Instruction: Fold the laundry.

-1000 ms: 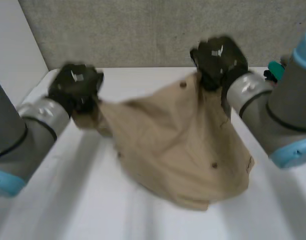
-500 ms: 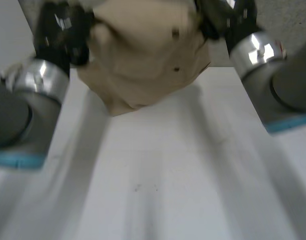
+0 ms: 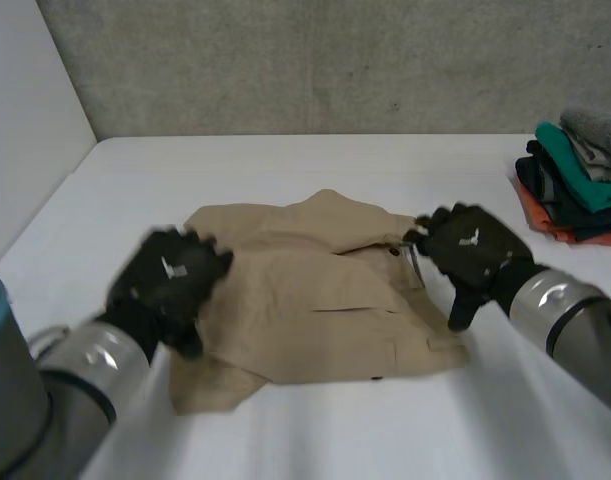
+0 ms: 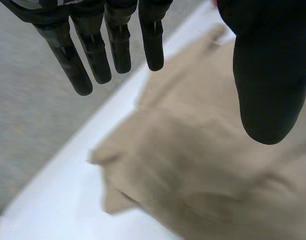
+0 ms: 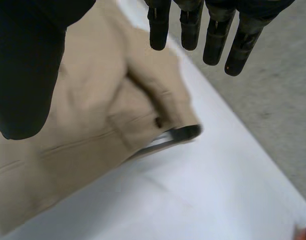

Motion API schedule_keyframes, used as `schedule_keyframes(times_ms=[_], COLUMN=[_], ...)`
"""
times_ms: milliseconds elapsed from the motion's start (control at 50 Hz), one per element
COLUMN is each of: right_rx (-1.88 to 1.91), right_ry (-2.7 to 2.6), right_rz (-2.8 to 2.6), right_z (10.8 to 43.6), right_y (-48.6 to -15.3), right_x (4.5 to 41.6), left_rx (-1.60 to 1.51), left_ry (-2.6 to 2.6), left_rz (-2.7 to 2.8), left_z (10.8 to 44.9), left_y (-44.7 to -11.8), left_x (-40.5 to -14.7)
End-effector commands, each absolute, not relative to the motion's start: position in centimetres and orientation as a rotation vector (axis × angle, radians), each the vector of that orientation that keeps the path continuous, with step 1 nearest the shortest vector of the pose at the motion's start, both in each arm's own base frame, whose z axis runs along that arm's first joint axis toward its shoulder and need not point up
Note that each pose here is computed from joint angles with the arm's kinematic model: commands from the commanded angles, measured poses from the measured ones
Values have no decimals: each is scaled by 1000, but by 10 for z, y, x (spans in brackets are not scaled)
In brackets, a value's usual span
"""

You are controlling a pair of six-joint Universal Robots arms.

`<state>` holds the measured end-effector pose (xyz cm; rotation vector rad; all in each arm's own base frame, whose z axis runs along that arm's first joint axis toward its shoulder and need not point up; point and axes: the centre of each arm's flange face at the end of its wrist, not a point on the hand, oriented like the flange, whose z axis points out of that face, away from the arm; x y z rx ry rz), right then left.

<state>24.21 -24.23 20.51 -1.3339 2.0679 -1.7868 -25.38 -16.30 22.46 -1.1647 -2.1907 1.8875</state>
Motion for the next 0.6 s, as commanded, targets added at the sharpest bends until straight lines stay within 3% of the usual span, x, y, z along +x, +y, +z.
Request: schedule_keyframes(times_ms=[20,120,260,380,600], right_rx=[-1066,-991,-994,-994,-1056], right_ry=[2068,2212,2293,2337,2304], right_rz=[-1792,-1497,-1349,-1266,-1233], right_z=[239,223,201,175,153], right_y=[-259,-270,-287,-294,-284], right_x=[246,254,263,267,284], left_rx=[-970,-1041,-1062,-1070,-1071], left_ry=[-2130,-2171,-2344,-2415,-2396], left_rz=[2131,1963,1703,1590,1585], left_z=[263,227,180,153,141], left_y=[-218,-259,-287,-293,-295], left_x=[-242,-248,-241,-236,-240])
